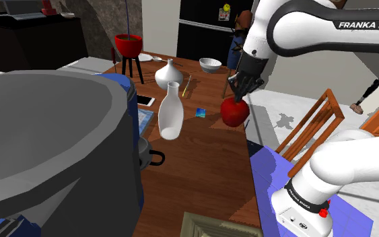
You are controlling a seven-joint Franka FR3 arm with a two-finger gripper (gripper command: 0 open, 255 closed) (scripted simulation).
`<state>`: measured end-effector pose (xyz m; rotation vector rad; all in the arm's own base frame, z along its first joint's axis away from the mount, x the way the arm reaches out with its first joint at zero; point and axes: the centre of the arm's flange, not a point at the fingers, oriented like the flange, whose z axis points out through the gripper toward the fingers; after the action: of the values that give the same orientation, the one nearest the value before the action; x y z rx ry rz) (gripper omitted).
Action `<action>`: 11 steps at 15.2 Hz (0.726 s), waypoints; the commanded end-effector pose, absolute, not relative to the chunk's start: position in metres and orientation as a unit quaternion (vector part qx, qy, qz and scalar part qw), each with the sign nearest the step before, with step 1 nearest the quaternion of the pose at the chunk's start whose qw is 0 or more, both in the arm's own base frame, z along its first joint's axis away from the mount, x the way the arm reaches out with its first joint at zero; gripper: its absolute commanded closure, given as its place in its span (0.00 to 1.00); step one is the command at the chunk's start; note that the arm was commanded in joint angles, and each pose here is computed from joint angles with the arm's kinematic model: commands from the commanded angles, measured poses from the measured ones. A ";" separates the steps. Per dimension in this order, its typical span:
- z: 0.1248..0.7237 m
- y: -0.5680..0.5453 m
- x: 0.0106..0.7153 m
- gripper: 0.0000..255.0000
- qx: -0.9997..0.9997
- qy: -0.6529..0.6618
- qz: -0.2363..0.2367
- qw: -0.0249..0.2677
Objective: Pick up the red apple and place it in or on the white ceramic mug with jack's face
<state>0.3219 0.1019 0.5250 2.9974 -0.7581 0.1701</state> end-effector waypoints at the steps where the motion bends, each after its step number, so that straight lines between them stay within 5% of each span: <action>1: 0.535 0.102 0.322 1.00 0.968 -0.245 0.055 0.023; 11: 0.574 0.151 0.337 1.00 0.968 -0.245 0.055 0.023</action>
<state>0.3327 0.1390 0.5726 2.9962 -0.7578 0.1706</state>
